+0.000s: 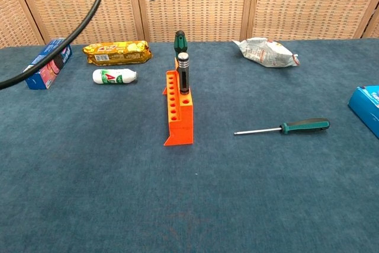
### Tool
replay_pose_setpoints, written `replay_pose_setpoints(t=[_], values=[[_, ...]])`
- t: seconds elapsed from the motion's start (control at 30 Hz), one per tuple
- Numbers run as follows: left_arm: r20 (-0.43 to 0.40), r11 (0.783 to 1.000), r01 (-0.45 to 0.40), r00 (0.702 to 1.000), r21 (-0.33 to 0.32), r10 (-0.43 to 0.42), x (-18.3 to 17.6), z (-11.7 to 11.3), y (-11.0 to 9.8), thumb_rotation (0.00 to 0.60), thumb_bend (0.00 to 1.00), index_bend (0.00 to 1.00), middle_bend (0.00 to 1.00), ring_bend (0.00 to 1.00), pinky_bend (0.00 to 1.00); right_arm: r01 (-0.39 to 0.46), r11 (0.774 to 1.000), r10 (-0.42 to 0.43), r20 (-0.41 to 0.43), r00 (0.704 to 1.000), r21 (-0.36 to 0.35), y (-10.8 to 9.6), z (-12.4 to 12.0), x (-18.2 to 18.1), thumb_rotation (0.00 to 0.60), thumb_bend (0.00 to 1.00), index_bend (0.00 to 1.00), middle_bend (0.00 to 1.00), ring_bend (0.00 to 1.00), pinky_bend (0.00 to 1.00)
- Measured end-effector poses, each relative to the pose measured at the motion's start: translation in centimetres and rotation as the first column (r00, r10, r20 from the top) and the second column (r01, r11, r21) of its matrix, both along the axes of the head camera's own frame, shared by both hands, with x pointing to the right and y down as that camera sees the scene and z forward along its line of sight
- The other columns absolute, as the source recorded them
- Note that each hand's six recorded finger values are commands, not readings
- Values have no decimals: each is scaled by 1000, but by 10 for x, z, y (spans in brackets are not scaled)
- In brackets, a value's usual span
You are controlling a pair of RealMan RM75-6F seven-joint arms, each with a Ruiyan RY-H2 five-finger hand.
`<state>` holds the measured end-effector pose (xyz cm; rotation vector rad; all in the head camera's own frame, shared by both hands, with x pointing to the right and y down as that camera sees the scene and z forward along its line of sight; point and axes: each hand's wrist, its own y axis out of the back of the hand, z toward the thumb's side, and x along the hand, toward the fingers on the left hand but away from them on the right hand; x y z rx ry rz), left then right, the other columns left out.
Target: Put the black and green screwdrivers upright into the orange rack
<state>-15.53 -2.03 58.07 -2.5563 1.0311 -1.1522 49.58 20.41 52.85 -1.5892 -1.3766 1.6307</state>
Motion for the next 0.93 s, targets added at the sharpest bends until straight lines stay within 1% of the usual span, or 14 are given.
replay_pose_setpoints(t=[0.07,0.2,0.3,0.4,0.43,0.47,0.53,0.57,0.6,0.7,0.73,0.77,0.83,0.93], values=[[27,997,20,999,69,-21,-16,-10,-6,600,12,0,0,0,0,0,1000,0,0,1000,1,0,0,0,600,0,0,0,0,0],[101,978,38,993,205,-60,-53,-27,-10,600,0,0,0,0,0,2,1000,-2,-1,1000,2,0,0,-1,600,0,0,0,0,0],[171,950,47,980,307,-104,-87,-36,-6,600,0,0,0,0,0,8,1000,-8,-4,1000,1,1,0,-3,600,0,0,0,0,0],[236,913,55,958,405,-162,-126,-43,5,600,0,0,0,0,0,14,1000,-14,-6,1000,0,1,1,-4,600,0,0,0,0,0],[262,897,54,947,438,-185,-143,-45,12,600,0,0,0,0,0,16,1000,-16,-8,1000,0,1,1,-5,600,0,0,0,0,0],[281,887,52,939,459,-200,-155,-47,19,600,0,0,0,0,0,19,1000,-19,-10,1000,1,1,1,-5,600,0,0,0,0,0],[326,870,42,917,491,-228,-184,-47,38,600,0,0,0,0,0,24,1000,-23,-17,1000,5,1,1,-6,600,0,0,0,0,0],[345,867,37,908,498,-236,-196,-47,48,600,0,0,0,0,0,27,1000,-27,-23,999,8,1,1,-6,600,0,0,0,0,0],[364,867,31,899,498,-242,-208,-45,59,600,0,0,0,0,0,29,1000,-29,-27,999,12,1,0,-6,600,0,0,0,0,0],[452,897,29,856,441,-250,-254,-33,109,600,0,0,0,0,0,37,999,-36,-39,999,36,2,-4,-8,600,0,0,0,0,0],[483,907,34,837,419,-255,-271,-30,129,600,0,0,0,0,0,39,998,-37,-40,998,41,2,-5,-8,600,0,0,0,0,0],[500,910,37,826,414,-261,-282,-30,142,600,0,0,0,0,0,41,998,-39,-43,998,50,2,-7,-9,600,0,0,0,0,0],[520,904,32,809,427,-275,-300,-35,167,600,0,0,0,0,0,44,997,-41,-44,998,62,3,-10,-9,600,0,0,0,0,0],[530,889,21,796,458,-292,-317,-43,192,600,0,0,0,0,0,49,996,-45,-47,998,76,4,-13,-11,600,0,0,0,0,0]])
